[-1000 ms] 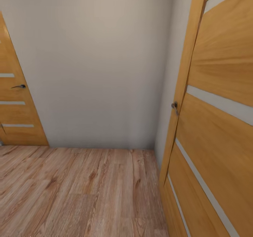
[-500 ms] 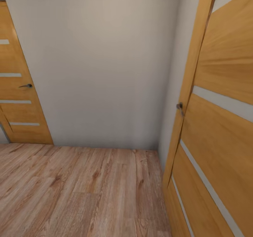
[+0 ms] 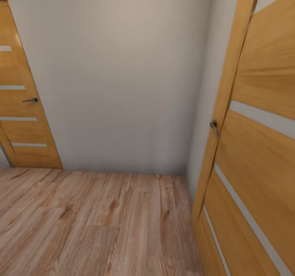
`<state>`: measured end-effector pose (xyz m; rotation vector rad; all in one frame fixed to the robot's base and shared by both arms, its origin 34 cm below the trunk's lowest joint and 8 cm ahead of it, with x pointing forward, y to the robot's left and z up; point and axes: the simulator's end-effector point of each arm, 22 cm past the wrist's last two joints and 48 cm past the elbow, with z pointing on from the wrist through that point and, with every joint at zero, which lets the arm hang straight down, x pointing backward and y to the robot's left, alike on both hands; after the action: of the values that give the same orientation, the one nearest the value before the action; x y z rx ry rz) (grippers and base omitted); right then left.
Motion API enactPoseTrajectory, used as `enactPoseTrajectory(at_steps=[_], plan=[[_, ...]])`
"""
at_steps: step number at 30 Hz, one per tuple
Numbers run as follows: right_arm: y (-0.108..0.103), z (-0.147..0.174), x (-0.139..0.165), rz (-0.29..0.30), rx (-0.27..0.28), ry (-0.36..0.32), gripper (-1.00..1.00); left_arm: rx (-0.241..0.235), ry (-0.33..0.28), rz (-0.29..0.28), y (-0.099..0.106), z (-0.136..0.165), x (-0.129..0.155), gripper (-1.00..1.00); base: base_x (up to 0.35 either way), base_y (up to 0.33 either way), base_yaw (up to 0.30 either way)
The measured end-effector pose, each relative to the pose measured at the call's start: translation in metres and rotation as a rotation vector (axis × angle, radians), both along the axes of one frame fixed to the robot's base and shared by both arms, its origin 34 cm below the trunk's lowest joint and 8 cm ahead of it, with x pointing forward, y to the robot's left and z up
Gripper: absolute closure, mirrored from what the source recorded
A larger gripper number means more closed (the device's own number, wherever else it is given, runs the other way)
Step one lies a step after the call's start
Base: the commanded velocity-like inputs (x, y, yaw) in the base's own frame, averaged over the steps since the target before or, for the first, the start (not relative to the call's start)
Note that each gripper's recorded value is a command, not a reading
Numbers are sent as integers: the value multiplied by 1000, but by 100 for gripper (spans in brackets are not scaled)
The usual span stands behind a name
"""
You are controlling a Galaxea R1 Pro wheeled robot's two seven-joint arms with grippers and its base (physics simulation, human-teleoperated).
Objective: Move the two storage containers from the living room to the garage. In the garage, place one container on the floor and stack the other container on top of it (either order is fine).
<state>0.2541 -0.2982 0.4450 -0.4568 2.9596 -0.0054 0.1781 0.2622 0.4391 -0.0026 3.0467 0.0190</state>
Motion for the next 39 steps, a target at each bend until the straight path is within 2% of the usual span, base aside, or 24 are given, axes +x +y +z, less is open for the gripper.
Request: enactPoseTrajectory(at_steps=[24, 39], plan=[[0, 0, 0, -1, -1, -1, -100, 1, -1, 3, 1, 0, 0, -100, 317, 0, 6], [0, 0, 0, 0, 1, -1, -100, 1, -1, 4, 1, 0, 0, -100, 322, 0, 247]])
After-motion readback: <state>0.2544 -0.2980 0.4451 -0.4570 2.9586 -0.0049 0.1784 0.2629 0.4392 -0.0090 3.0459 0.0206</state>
